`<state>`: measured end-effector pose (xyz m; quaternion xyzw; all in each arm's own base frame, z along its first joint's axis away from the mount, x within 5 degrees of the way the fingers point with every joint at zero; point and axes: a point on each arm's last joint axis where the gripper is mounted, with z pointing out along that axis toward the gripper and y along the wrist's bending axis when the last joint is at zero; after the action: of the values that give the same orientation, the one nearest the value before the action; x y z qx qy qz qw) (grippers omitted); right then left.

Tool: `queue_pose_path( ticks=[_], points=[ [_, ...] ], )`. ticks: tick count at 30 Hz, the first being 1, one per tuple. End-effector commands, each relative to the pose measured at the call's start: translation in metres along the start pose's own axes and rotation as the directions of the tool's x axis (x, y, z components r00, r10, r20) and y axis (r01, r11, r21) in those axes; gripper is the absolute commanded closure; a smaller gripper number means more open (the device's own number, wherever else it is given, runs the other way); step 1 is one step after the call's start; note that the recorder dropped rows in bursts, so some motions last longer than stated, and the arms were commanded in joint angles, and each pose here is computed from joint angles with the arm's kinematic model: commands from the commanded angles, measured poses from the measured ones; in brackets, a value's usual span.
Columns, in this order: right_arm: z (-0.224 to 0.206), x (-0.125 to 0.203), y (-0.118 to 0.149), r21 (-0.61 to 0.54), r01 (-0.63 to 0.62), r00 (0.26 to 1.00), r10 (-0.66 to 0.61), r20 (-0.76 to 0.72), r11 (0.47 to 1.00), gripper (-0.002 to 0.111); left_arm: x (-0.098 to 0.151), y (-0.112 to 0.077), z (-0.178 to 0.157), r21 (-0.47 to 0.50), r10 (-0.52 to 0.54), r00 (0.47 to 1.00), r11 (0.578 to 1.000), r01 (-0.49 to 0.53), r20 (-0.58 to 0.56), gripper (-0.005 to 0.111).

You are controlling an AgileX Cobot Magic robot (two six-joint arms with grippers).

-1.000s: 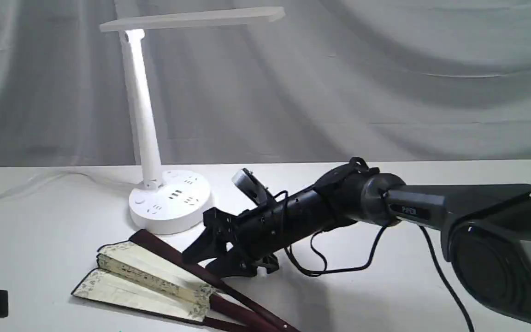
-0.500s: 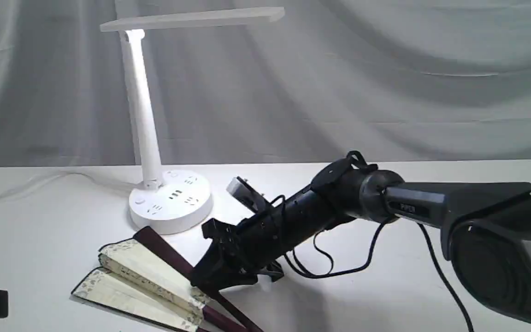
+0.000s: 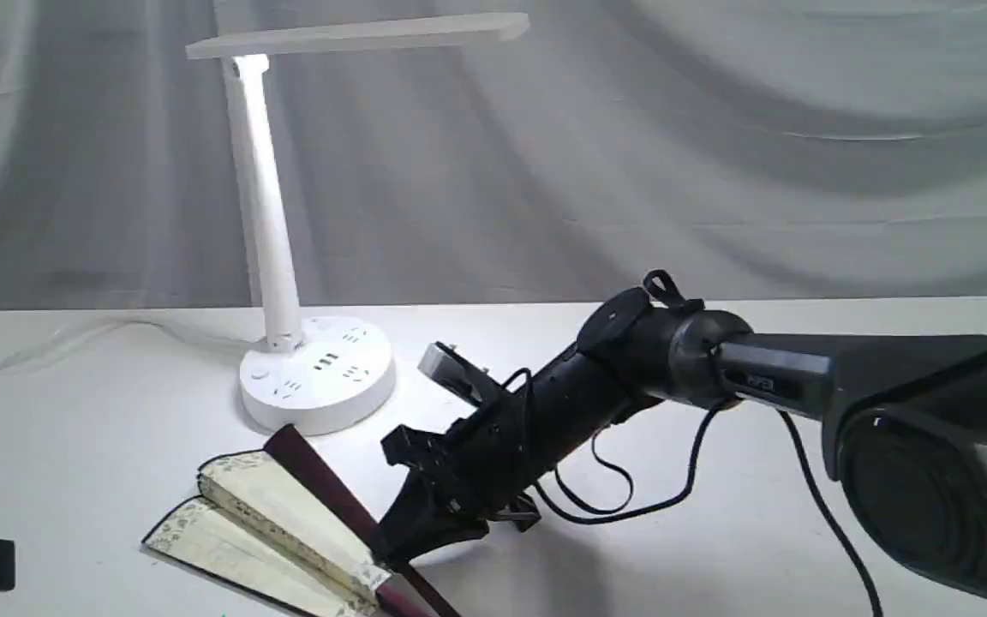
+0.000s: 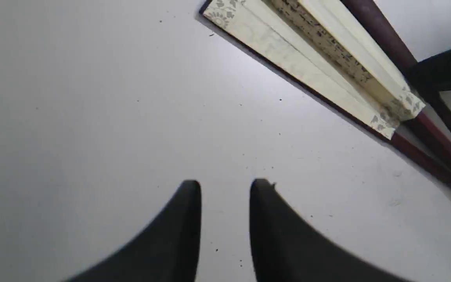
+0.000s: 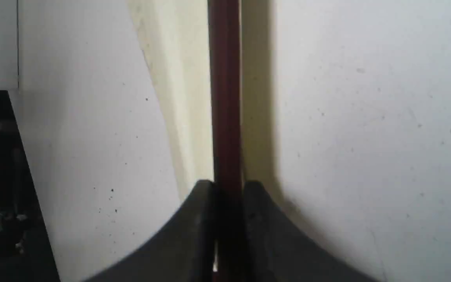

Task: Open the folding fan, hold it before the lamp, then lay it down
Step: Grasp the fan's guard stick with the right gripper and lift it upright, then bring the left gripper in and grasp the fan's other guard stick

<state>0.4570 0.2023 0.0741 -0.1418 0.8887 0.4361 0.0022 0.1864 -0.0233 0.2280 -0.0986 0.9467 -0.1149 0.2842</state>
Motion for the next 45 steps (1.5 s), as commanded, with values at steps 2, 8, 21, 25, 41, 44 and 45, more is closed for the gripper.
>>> queue_pose_path(
  ticks=[2,8,21,25,41,44,45],
  points=[
    [0.002,0.009,-0.012,0.053,0.050,0.996,-0.046,-0.071,0.997,0.108,-0.001,-0.001,-0.001,0.004,0.004,1.000,1.000,-0.004,0.006,0.084],
    [-0.020,0.004,0.018,0.010,0.163,0.986,-0.163,-0.048,0.987,0.108,-0.001,-0.003,-0.001,0.024,-0.028,1.000,0.999,0.028,0.007,0.084],
    [-0.093,-0.006,0.047,-0.046,0.179,0.973,-0.170,0.156,0.983,0.108,-0.001,-0.008,-0.023,0.071,0.062,0.993,0.995,-0.069,0.100,0.084],
    [-0.109,-0.003,0.050,-0.090,0.168,0.966,-0.145,0.213,0.982,0.108,0.000,-0.013,-0.036,0.116,0.076,0.983,0.989,-0.096,0.166,0.084],
    [-0.131,0.036,0.047,-0.179,0.080,0.964,-0.030,0.264,0.981,0.108,-0.003,-0.030,-0.049,0.253,0.196,0.933,0.927,-0.276,0.302,0.071],
    [-0.138,0.047,0.040,-0.181,0.059,0.961,-0.007,0.275,0.982,0.108,-0.004,-0.028,-0.049,0.230,0.224,0.922,0.925,-0.303,0.314,0.071],
    [-0.142,0.049,0.038,-0.185,0.056,0.958,-0.001,0.286,0.981,0.108,-0.004,-0.028,-0.048,0.230,0.219,0.924,0.927,-0.297,0.313,0.071]
  ],
)
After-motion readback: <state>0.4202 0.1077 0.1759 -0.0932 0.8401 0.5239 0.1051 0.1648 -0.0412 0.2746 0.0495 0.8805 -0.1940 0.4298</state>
